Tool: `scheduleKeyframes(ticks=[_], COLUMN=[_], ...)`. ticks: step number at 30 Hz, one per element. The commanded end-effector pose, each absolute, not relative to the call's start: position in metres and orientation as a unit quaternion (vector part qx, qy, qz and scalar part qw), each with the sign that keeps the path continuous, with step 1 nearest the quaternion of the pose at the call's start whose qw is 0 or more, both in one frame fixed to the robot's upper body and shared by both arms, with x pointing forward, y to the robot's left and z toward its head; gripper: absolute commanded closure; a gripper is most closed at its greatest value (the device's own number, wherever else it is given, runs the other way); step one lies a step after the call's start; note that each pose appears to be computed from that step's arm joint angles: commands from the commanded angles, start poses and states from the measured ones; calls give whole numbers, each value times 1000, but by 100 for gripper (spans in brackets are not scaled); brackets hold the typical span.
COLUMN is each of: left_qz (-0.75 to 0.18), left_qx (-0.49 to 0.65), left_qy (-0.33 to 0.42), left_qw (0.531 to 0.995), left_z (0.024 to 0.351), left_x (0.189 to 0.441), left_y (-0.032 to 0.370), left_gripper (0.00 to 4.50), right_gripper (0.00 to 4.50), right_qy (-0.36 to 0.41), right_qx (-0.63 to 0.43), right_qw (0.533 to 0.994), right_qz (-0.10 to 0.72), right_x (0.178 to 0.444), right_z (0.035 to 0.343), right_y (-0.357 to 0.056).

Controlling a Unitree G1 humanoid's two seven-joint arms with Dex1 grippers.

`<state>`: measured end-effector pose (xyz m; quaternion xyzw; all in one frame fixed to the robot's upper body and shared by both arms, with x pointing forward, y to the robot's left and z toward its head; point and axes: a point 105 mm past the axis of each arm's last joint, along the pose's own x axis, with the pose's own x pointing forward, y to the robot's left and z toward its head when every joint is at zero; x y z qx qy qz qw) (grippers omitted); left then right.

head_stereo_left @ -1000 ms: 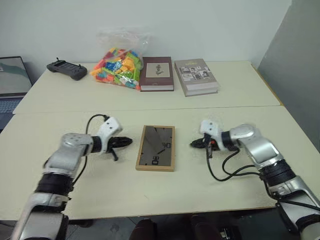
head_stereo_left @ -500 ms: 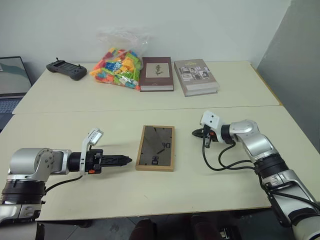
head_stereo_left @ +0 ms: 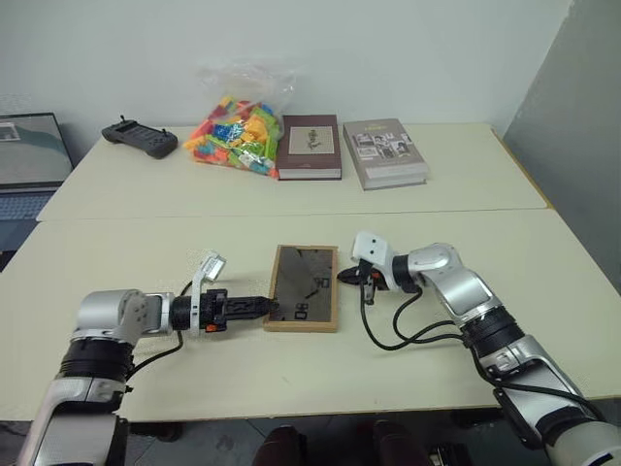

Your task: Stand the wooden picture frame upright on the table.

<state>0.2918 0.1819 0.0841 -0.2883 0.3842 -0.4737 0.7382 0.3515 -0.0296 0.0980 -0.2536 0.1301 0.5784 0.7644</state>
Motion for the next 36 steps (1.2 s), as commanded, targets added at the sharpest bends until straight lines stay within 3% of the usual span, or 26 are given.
scheduleKeyframes(ticks=[1, 7, 21, 23, 26, 31, 36], left_qz=[-502, -522, -478, -483, -494, -510, -522], left_qx=[-284, -289, -278, -258, -229, -190, -175], left_qy=[415, 418, 372, 354, 328, 263, 213], left_qw=[704, 685, 746, 758, 772, 796, 807], left_z=[73, 76, 80, 85, 97, 135, 167], left_x=[276, 256, 282, 285, 289, 302, 314], left_y=[155, 145, 162, 162, 161, 154, 143], left_gripper=[5, 5, 289, 319, 321, 321, 321], right_gripper=[450, 450, 450, 450, 450, 355, 227], right_qy=[103, 115, 111, 107, 93, 73, 58], right_qx=[-249, -242, -240, -236, -223, -161, -88], right_qw=[765, 779, 804, 811, 828, 834, 785], right_qz=[585, 567, 533, 524, 506, 523, 611], right_x=[351, 355, 364, 366, 373, 365, 330], right_z=[112, 111, 116, 122, 142, 191, 231], right_y=[-15, -28, -46, -52, -66, -80, -64])
